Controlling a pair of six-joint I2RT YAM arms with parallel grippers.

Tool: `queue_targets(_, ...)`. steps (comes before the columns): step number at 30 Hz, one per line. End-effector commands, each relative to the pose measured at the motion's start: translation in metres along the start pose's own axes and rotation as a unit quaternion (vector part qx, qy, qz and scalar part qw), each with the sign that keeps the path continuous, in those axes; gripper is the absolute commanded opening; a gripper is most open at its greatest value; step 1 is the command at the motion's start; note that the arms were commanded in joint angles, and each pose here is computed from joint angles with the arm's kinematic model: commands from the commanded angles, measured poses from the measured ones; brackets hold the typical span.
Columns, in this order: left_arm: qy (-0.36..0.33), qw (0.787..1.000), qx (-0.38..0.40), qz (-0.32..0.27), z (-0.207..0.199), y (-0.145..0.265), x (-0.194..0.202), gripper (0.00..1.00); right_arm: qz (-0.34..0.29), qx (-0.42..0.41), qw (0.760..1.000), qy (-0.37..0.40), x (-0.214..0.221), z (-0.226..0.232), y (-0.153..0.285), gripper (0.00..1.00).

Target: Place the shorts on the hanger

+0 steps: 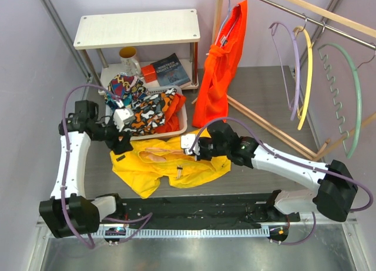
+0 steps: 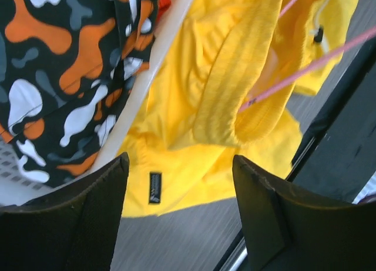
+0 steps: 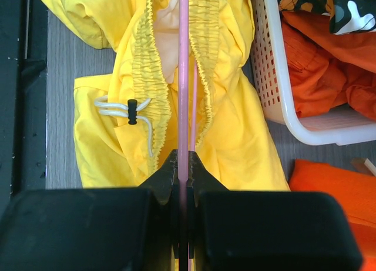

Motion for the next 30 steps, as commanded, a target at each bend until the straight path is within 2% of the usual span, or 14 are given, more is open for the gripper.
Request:
queue_targets(1, -0.138, 0.988, 0.060, -0.017, -0.006, 0.012, 0.016, 0.77, -0.086, 0.031, 0.996, 0.017, -0.040, -0.015, 0.011, 0.01)
queue_targets(3, -0.157, 0.984, 0.082, -0.011, -0.007, 0.010, 0.028, 0.83, -0.092, 0.034, 0.995, 0.018, -0.043, -0.017, 0.013, 0.01)
queue_targets(4, -0.181, 0.978, 0.101, -0.007, -0.012, 0.007, 0.036, 0.95, -0.094, 0.033, 0.995, 0.018, -0.044, -0.017, 0.013, 0.01)
queue_targets(11, -0.256, 0.962, 0.056, -0.070, -0.005, -0.019, 0.021, 0.99, -0.123, 0.027, 0.991, 0.038, -0.055, -0.015, 0.020, 0.01)
queue_targets(14, -0.293, 0.952, 0.052, -0.074, -0.009, -0.033, 0.010, 0.93, -0.129, 0.019, 0.990, 0.048, -0.058, -0.014, 0.019, 0.01)
queue_targets(15, -0.290, 0.952, 0.067, -0.073, -0.017, -0.040, 0.010, 0.89, -0.131, 0.019, 0.990, 0.051, -0.059, -0.015, 0.020, 0.01)
queue_targets(18, -0.277, 0.956, 0.070, -0.072, -0.022, -0.051, 0.004, 0.62, -0.135, 0.015, 0.989, 0.053, -0.061, -0.014, 0.018, 0.01)
queue_targets(21, -0.261, 0.961, 0.079, -0.054, -0.025, -0.056, 0.010, 0.26, -0.137, 0.031, 0.989, 0.036, -0.065, -0.021, 0.021, 0.01)
queue_targets(22, -0.249, 0.964, 0.079, -0.049, -0.025, -0.056, 0.012, 0.06, -0.133, 0.040, 0.990, 0.027, -0.065, -0.023, 0.022, 0.01)
queue_targets(23, -0.235, 0.968, 0.073, -0.037, -0.021, -0.057, 0.016, 0.00, -0.125, 0.046, 0.991, 0.015, -0.064, -0.025, 0.024, 0.04)
queue_targets(25, -0.200, 0.977, 0.067, -0.026, -0.019, -0.058, 0.017, 0.00, -0.102, 0.073, 0.992, -0.027, -0.057, -0.029, 0.031, 0.24)
queue_targets(26, -0.187, 0.980, 0.062, -0.022, -0.017, -0.057, 0.018, 0.00, -0.083, 0.072, 0.993, -0.041, -0.050, -0.024, 0.038, 0.58)
queue_targets(27, -0.175, 0.982, 0.060, -0.023, -0.016, -0.058, 0.017, 0.00, -0.062, 0.087, 0.993, -0.057, -0.042, -0.025, 0.042, 0.76)
queue_targets(30, -0.148, 0.987, 0.065, -0.022, -0.016, -0.059, 0.017, 0.00, -0.014, 0.122, 0.989, -0.079, -0.025, -0.024, 0.063, 0.79)
Point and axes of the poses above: each gripper's point midway between its finger pads, its own y axis back along the fingers, its own z axis along the line the jaws close on, x = y × z, the point moved 2 cm from there along y, back along the fingers, and after that the axes turned 2 degrees about y, right-handed, at the moved point
